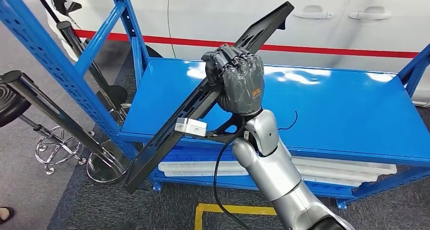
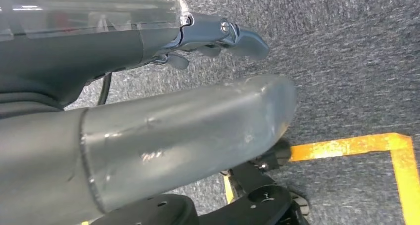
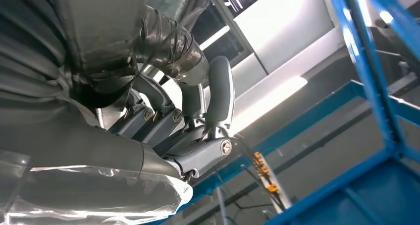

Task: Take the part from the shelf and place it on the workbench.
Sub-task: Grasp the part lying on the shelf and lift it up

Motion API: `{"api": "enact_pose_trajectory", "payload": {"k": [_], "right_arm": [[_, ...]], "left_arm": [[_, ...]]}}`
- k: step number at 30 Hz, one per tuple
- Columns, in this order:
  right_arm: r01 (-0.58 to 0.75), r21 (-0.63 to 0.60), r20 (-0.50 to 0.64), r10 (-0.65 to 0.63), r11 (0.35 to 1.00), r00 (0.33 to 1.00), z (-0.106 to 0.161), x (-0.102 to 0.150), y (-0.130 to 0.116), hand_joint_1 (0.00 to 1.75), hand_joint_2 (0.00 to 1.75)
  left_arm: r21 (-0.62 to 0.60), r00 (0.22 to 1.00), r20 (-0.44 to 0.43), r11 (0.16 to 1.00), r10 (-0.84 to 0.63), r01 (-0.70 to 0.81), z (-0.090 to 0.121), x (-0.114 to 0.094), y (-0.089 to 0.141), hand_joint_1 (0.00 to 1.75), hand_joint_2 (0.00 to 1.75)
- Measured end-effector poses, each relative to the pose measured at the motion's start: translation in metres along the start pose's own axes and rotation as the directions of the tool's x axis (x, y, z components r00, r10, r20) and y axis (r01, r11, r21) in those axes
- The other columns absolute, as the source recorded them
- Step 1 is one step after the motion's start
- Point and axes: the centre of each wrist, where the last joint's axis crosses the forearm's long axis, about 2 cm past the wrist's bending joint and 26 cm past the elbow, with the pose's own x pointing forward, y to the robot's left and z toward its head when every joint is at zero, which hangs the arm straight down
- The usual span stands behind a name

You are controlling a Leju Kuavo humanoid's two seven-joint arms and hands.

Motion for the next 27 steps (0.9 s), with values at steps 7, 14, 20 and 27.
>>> {"api": "enact_pose_trajectory", "payload": {"k": [7, 14, 20, 27], "right_arm": [[0.116, -0.019, 0.064, -0.114, 0.993, 0.991, 0.000, 0.027, -0.003, 1.75, 1.75], [0.214, 0.013, 0.102, -0.214, 0.977, 0.971, 0.025, 0.055, -0.003, 1.75, 1.75], [0.265, 0.050, 0.104, -0.269, 0.963, 0.958, 0.052, 0.062, -0.002, 1.75, 1.75], [0.289, 0.075, 0.084, -0.295, 0.954, 0.952, 0.069, 0.064, -0.002, 1.75, 1.75]], "left_arm": [[-0.008, 1.000, -0.029, 1.000, -0.002, 0.002, 0.008, -0.012, 0.000, 0.00, 1.75], [-0.022, 0.988, -0.035, 0.989, -0.149, 0.148, 0.012, -0.018, -0.003, 0.00, 1.75], [-0.051, 0.991, -0.046, 0.991, -0.129, 0.127, 0.012, -0.016, -0.011, 0.00, 1.75], [-0.033, 0.991, -0.063, 0.993, -0.116, 0.114, 0.012, -0.015, -0.012, 0.00, 1.75]]}}
